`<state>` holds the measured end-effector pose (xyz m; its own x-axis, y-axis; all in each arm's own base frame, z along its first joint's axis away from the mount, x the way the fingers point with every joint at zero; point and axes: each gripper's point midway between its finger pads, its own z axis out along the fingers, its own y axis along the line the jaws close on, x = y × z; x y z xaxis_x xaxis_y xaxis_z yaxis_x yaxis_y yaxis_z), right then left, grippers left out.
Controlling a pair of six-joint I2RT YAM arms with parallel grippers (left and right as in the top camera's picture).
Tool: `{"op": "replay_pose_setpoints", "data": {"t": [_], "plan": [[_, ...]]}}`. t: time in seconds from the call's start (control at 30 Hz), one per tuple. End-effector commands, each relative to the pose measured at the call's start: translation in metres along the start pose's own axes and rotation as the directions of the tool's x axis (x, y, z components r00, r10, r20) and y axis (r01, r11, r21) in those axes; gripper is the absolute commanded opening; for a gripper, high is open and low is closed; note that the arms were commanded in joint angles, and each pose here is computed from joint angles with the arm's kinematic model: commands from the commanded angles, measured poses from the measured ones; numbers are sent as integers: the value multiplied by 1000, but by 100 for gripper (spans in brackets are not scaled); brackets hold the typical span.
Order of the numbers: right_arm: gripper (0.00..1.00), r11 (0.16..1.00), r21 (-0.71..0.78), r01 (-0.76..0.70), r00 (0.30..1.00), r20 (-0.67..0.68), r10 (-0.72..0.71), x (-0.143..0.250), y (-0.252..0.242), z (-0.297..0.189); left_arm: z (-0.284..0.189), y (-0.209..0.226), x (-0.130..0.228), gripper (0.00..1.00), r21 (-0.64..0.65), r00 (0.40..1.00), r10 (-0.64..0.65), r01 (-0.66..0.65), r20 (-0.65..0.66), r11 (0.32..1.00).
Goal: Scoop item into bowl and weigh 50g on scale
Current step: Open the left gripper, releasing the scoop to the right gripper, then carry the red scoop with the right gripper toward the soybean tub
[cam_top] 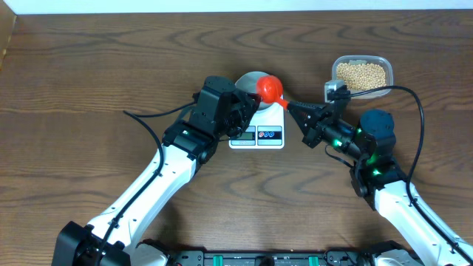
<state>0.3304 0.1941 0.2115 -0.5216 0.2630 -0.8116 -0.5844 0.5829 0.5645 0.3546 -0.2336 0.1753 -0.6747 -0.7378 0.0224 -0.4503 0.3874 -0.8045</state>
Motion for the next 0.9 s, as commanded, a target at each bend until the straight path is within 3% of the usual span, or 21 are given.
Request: {"op": "replay_pose_setpoints", "data": {"t": [0.0, 0.33, 0.6, 0.77, 0.87], "plan": [[1, 999, 45, 8, 999, 46, -10, -15, -9, -2, 2, 7, -8, 38, -20, 998, 64, -63, 25, 998], [1, 994, 109, 18, 991, 131, -32, -47, -29, -15, -5, 12, -45, 39, -55, 953, 284, -280, 102, 959], [1, 992, 106, 66, 973, 212, -88, -81, -23, -22, -7, 15, -53, 44, -70, 945, 307, -300, 111, 951], [1, 998, 49, -38, 971, 236, 25, -94, -15, -22, -7, 15, -53, 50, -77, 932, 344, -337, 111, 938], [1, 1000, 9, -21, 974, 224, 18, -101, -7, -21, -7, 15, -53, 53, -77, 932, 344, -337, 111, 938]]}}
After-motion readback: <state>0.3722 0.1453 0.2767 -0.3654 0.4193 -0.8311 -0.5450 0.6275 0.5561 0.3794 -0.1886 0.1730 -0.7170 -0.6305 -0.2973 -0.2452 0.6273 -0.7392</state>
